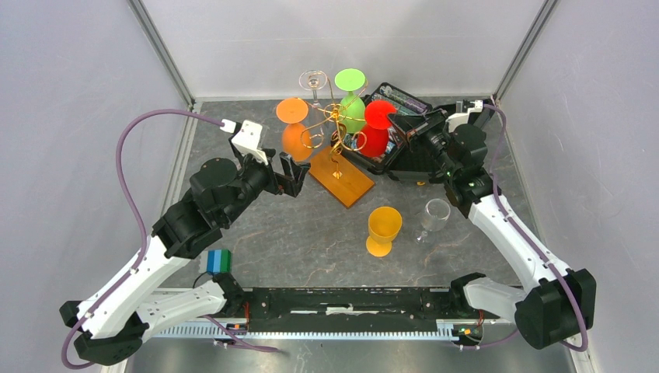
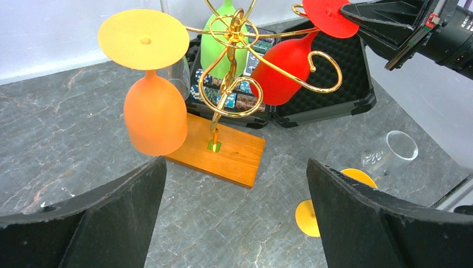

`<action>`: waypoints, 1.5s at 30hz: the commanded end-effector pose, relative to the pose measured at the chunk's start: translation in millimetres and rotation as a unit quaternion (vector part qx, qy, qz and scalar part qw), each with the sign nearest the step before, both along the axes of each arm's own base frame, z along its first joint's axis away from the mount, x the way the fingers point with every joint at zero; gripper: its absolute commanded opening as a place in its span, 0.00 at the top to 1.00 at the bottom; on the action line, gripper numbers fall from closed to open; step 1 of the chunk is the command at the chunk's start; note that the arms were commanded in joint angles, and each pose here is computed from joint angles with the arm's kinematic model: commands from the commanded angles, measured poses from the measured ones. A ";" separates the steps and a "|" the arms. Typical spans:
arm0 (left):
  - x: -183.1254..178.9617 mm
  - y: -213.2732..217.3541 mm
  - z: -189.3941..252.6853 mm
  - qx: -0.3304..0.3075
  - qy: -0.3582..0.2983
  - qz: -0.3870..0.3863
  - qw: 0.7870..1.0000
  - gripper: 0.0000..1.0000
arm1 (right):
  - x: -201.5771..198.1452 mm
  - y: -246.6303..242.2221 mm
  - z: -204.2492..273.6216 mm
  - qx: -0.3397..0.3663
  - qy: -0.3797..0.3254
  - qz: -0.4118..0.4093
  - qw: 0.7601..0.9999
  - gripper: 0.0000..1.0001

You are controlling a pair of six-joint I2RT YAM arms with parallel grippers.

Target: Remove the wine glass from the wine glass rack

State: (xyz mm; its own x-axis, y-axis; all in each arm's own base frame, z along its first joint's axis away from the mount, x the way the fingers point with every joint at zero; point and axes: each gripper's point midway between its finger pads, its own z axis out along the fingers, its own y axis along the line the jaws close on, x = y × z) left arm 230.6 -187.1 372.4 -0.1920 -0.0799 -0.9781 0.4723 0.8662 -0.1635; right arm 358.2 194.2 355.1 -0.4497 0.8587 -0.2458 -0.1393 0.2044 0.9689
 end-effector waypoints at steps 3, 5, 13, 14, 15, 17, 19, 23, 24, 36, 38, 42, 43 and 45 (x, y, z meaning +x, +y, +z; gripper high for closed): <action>4.0 2.2 10.8 -0.005 -0.024 0.006 1.000 0.00 | 0.7 12.8 22.7 0.015 -0.031 0.024 0.999 1.00; 3.7 1.9 10.5 -0.005 -0.024 0.005 1.000 0.00 | 5.6 15.4 27.4 0.019 -0.039 0.026 0.999 1.00; 3.3 0.5 9.8 -0.005 -0.023 0.001 1.000 0.00 | 29.6 19.7 48.8 0.022 -0.059 0.008 0.998 1.00; 3.3 0.5 10.0 -0.004 -0.023 0.001 1.000 0.00 | 31.5 21.3 50.2 0.021 -0.059 0.008 0.998 1.00; 3.4 0.7 10.0 -0.005 -0.023 0.001 1.000 0.00 | 33.8 21.8 53.0 0.022 -0.061 0.006 0.998 1.00; 3.4 0.6 9.8 -0.004 -0.023 0.001 1.000 0.00 | 38.2 23.0 55.0 0.022 -0.059 0.002 0.998 1.00; 3.5 0.4 9.5 -0.004 -0.023 0.001 1.000 0.00 | 43.2 22.8 57.4 0.020 -0.060 -0.005 0.998 1.00; 3.3 -0.4 8.8 -0.010 -0.019 0.002 1.000 0.00 | 54.3 14.5 61.4 0.011 -0.060 -0.039 0.997 1.00; 3.0 -1.0 9.1 -0.011 -0.018 0.000 1.000 0.00 | 55.6 12.8 63.2 0.010 -0.062 -0.045 0.997 1.00; -2.6 -12.1 9.5 -0.030 -0.004 -0.027 0.999 0.00 | 58.6 -42.8 71.7 -0.041 -0.081 -0.185 0.979 1.00; -4.2 -16.0 9.3 -0.035 0.000 -0.036 0.999 0.00 | 50.0 -54.7 73.8 -0.051 -0.084 -0.208 0.973 1.00; -10.6 -28.1 13.6 -0.056 0.007 -0.067 0.996 0.00 | 24.3 -77.7 80.2 -0.060 -0.093 -0.243 0.964 1.00; -14.0 -32.8 15.0 -0.062 0.009 -0.082 0.995 0.00 | 14.9 -82.8 84.6 -0.059 -0.096 -0.248 0.962 1.00; -20.3 -41.5 18.9 -0.076 0.013 -0.108 0.991 0.00 | -1.2 -91.4 87.4 -0.059 -0.096 -0.254 0.961 1.00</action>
